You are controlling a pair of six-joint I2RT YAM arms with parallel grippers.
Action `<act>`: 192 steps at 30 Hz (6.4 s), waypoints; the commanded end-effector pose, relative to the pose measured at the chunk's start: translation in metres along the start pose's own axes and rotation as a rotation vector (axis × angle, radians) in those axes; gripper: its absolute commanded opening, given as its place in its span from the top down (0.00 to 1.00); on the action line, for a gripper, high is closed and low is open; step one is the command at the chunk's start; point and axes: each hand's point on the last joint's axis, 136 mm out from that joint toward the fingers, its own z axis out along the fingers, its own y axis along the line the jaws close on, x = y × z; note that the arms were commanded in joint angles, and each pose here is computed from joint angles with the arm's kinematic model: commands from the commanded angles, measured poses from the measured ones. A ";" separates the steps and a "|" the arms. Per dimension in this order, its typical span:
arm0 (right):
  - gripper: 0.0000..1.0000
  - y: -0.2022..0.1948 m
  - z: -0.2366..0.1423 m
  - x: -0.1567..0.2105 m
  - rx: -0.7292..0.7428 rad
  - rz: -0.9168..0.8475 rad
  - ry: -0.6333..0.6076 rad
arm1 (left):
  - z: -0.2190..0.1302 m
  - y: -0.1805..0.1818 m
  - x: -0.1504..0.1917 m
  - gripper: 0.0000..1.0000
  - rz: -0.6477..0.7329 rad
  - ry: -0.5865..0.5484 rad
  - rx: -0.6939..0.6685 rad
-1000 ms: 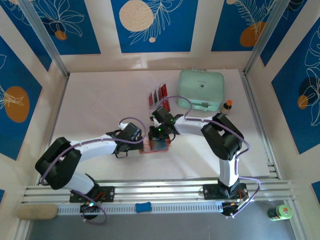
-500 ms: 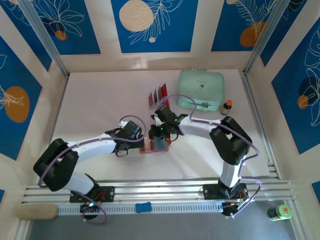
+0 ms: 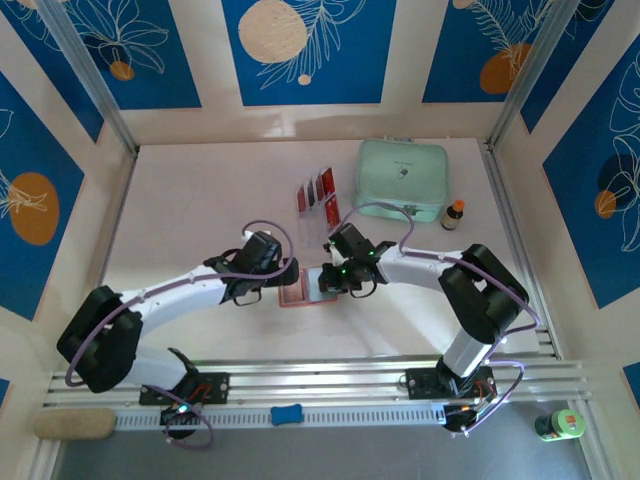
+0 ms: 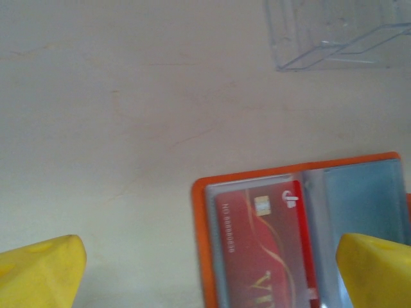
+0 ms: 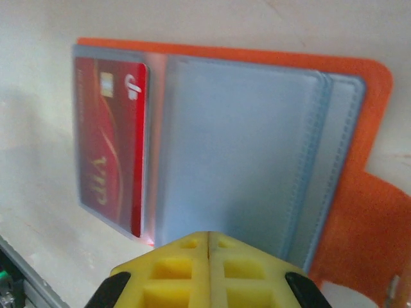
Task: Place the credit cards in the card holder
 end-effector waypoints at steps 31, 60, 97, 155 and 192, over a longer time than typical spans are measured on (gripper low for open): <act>1.00 -0.034 0.014 0.026 0.077 0.032 0.036 | 0.043 -0.022 0.010 0.00 -0.050 0.033 0.113; 1.00 -0.029 0.012 0.022 0.071 0.023 0.031 | 0.018 -0.063 -0.003 0.00 -0.101 0.005 0.346; 1.00 -0.044 -0.026 -0.022 0.102 0.058 -0.090 | 0.004 -0.068 -0.009 0.00 -0.126 -0.023 0.389; 0.81 -0.006 -0.089 -0.008 -0.130 0.129 -0.197 | -0.017 -0.135 -0.026 0.00 -0.104 -0.068 0.508; 1.00 -0.013 0.008 0.035 0.057 0.013 0.022 | 0.004 -0.020 0.008 0.00 0.120 0.119 0.062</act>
